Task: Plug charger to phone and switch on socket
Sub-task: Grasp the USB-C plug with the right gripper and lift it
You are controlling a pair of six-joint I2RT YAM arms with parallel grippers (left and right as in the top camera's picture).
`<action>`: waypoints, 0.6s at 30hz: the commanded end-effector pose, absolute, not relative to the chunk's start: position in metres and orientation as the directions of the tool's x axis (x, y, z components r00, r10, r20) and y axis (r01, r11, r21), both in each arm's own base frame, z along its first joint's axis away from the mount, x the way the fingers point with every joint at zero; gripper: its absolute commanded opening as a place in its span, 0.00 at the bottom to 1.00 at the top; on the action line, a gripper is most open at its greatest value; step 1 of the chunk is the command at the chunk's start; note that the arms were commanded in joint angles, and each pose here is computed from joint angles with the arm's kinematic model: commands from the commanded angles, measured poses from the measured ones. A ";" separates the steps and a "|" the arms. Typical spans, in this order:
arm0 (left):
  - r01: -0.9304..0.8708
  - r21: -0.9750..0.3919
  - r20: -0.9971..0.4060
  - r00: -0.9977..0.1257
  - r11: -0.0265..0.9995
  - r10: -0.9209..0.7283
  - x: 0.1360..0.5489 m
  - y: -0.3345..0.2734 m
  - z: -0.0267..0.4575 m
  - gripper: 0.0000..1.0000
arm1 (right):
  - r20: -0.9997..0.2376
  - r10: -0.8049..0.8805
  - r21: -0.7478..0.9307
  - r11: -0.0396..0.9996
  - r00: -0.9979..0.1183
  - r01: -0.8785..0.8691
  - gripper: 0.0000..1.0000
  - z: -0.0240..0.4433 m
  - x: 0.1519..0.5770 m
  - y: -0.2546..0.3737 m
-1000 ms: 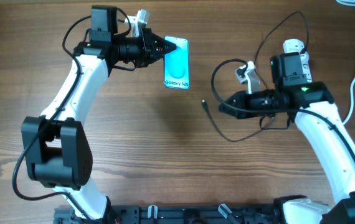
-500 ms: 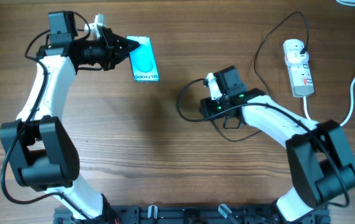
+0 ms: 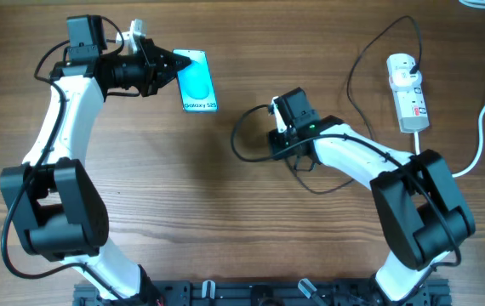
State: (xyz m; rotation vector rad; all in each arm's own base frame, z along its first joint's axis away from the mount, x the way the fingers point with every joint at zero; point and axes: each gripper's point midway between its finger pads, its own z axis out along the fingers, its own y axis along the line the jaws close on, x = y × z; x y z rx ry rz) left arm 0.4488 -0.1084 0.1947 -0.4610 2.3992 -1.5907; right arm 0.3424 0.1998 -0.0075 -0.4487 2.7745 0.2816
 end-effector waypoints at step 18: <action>-0.053 -0.944 -0.060 -0.944 0.327 -0.325 0.444 -0.115 0.212 0.04 | -0.335 -0.319 0.633 0.621 -0.887 -0.462 0.05 0.089 0.288 0.254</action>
